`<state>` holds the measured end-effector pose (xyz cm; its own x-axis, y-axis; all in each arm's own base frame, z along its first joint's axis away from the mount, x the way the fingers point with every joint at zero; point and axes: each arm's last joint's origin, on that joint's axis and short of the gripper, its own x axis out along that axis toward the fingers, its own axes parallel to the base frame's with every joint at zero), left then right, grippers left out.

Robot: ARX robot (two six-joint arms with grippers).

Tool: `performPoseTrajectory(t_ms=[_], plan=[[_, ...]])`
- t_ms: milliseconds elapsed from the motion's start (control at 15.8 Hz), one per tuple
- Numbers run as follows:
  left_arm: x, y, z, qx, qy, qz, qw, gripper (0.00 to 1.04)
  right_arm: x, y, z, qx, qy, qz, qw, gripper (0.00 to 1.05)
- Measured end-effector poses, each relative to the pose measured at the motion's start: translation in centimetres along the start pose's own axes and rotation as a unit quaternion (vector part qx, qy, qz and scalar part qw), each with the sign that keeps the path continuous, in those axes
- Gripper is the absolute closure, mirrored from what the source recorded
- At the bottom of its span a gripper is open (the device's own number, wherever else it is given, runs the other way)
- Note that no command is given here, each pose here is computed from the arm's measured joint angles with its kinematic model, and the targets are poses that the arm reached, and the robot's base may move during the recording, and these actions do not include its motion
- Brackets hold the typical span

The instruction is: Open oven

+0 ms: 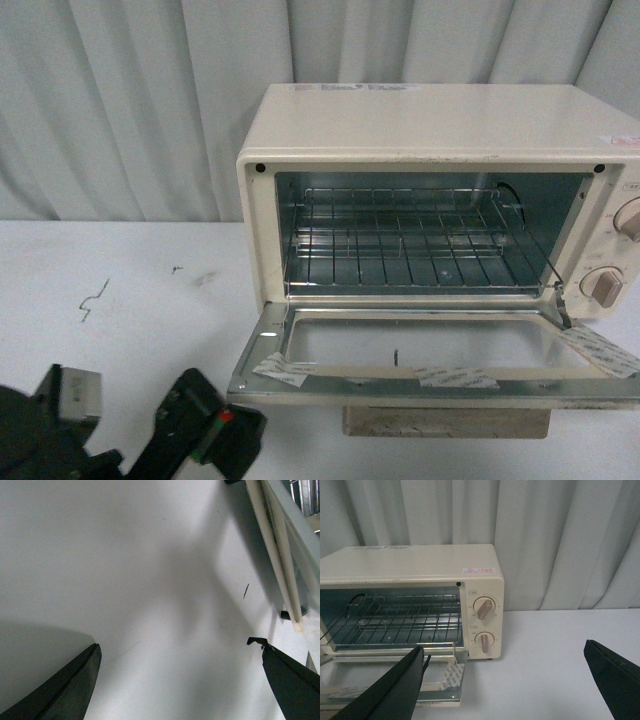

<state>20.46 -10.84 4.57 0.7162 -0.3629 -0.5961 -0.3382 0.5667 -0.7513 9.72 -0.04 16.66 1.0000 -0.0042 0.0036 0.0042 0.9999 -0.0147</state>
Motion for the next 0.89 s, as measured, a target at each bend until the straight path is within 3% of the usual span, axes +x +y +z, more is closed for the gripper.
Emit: performPoseTrajectory(t_ms=[317,698,761,825,888], plan=[[-5.9,2.0,3.6,0.043,-0.016,-0.007,0.999,0.07,0.0,0.0,0.0,0.0,0.0,0.0,1.0,0.06],[-12.6,-2.2,6.0,0.115,-0.121,-0.077,0.983,0.07,0.0,0.0,0.0,0.0,0.0,0.0,1.0,0.06],[-13.2,-2.9,6.2,0.154,-0.182,-0.106,0.965,0.11,0.0,0.0,0.0,0.0,0.0,0.0,1.0,0.06],[-13.4,-3.0,6.2,0.212,-0.267,-0.107,0.934,0.2,0.0,0.0,0.0,0.0,0.0,0.0,1.0,0.06],[-13.7,-1.8,5.9,0.277,-0.325,-0.07,0.901,0.3,0.0,0.0,0.0,0.0,-0.001,0.0,1.0,0.06]])
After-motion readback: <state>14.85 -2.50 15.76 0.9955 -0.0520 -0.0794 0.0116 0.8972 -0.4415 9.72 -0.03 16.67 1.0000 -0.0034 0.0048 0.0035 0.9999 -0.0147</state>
